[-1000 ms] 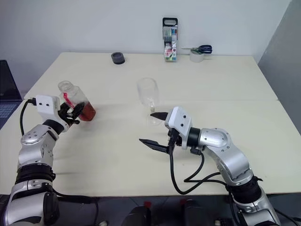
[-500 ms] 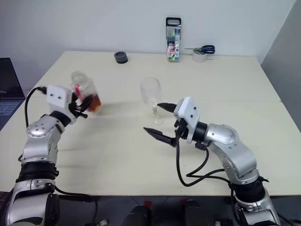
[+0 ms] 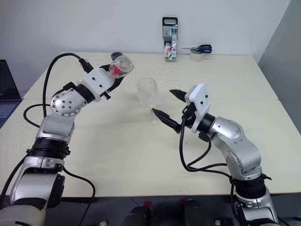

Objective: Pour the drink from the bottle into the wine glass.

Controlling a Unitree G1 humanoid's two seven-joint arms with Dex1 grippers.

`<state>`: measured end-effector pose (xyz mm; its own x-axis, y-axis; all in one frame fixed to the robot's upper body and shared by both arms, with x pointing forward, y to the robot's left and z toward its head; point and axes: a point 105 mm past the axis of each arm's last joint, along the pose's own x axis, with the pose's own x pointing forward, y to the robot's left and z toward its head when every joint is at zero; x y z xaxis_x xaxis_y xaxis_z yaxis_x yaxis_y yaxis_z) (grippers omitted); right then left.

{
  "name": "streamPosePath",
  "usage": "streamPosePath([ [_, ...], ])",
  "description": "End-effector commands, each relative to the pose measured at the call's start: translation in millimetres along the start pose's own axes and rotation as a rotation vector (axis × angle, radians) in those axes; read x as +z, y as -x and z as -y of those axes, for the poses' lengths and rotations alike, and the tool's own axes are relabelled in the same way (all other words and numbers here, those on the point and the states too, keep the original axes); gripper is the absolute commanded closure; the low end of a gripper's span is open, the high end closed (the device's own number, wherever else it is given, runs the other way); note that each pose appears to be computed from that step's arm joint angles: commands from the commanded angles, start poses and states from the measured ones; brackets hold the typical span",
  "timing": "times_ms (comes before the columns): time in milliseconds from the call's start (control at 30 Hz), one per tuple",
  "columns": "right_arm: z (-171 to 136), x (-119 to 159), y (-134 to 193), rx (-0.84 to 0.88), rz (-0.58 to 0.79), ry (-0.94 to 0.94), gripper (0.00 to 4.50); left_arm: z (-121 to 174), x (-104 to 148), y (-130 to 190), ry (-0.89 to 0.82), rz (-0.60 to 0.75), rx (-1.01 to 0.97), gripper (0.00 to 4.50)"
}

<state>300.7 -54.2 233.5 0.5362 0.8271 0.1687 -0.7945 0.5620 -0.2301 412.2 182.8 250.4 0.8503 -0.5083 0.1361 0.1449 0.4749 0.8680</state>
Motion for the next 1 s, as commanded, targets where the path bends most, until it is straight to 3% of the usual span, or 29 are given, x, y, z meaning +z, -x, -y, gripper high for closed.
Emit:
streamPosePath([
  [33, 2, 16, 2, 0.015, 0.061, 0.024, 0.00, -24, 20, -2, -0.143, 0.075, 0.054, 2.82],
  [433, 16, -1, 28, 0.056, -0.052, 0.078, 0.00, -27, 32, -12, -0.353, 0.150, 0.038, 2.82],
  [1000, 8, 11, 25, 0.086, -0.006, 0.031, 0.00, -33, 34, -19, -0.527, 0.159, 0.062, 2.82],
])
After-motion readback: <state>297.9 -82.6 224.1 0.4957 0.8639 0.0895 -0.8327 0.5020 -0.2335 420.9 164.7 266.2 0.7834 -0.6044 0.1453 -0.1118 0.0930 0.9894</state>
